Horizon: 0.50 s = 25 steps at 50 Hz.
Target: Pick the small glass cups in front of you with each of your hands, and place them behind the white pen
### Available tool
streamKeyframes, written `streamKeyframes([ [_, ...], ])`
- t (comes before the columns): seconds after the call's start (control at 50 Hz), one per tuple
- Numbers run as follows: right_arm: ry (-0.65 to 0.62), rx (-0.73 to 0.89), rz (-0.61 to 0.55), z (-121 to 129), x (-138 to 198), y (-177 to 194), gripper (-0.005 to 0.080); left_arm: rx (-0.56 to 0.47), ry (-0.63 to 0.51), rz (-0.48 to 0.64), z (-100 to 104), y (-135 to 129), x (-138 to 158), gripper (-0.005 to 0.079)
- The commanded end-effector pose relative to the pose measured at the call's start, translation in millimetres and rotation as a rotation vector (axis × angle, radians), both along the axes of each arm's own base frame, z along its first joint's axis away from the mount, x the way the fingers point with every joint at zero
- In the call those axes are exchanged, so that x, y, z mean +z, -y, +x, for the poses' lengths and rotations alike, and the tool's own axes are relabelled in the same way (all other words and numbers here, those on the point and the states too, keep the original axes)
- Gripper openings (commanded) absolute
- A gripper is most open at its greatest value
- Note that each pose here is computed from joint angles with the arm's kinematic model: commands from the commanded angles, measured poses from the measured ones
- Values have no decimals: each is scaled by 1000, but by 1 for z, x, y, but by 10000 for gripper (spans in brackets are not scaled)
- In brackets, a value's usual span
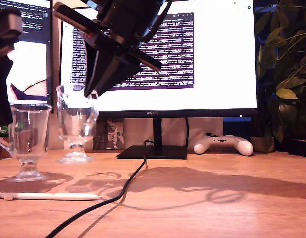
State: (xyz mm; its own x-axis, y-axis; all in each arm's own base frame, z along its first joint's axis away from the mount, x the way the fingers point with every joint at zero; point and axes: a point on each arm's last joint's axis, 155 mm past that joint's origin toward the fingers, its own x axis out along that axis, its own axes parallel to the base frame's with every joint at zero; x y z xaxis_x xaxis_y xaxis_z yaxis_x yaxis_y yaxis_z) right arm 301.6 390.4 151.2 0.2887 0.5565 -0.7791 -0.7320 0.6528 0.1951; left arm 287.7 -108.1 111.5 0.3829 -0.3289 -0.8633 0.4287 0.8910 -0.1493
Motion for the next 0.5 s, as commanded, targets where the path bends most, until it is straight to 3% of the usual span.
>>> streamKeyframes([
  [0.0, 3, 2, 4, -4, -3, 1, -13, -14, 45, -20, 4, 4, 9, -23],
  [0.48, 16, -9, 19, 2, -3, 1, -13, -14, 84, -29, 12, 6, 13, -23],
])
